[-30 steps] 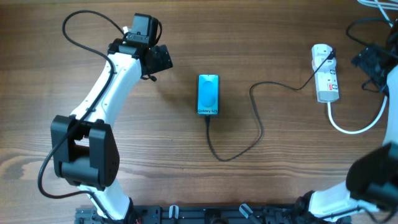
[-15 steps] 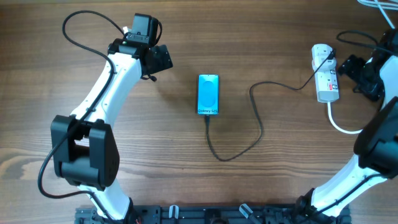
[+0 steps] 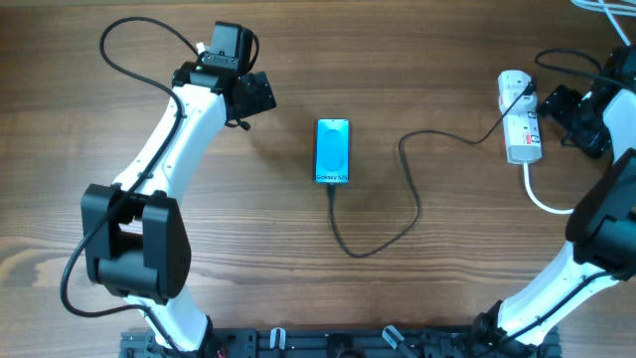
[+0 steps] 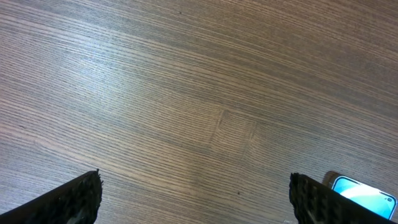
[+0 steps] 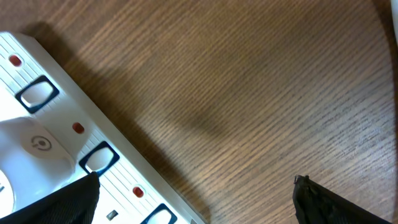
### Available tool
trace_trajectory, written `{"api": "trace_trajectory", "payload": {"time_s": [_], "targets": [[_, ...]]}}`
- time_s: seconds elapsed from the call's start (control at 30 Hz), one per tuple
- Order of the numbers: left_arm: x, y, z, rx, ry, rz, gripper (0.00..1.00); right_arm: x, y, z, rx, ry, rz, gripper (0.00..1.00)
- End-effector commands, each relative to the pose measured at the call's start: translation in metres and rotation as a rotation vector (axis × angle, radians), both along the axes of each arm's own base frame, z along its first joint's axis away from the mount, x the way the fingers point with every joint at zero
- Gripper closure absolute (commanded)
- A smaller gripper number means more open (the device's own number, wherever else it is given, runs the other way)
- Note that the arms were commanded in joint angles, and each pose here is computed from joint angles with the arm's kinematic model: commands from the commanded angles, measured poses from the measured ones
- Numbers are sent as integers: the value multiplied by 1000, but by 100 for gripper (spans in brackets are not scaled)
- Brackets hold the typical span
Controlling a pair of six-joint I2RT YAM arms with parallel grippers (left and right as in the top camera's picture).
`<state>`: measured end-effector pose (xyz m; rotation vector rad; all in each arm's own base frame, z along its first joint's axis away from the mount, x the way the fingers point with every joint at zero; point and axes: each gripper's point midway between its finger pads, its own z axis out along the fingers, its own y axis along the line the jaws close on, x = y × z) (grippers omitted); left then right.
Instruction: Plug charger to phone and switch on socket
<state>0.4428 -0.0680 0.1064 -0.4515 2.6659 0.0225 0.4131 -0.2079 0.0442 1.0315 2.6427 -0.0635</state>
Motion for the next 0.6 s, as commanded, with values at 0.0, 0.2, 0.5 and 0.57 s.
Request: {"api": "trace_trajectory", "payload": {"time_s": [0.0, 0.2, 0.5, 0.57], "targets": [[-1, 3, 1, 14, -4, 15, 0, 2, 1, -13, 19, 2, 11, 0], [-1, 3, 1, 14, -4, 15, 0, 3, 0, -13, 15, -4, 12, 0], [-1, 3, 1, 14, -4, 15, 0, -4, 4, -32, 17, 0, 14, 0], [-1, 3, 1, 14, -4, 15, 0, -4, 6, -35, 27, -5, 18, 0]]}}
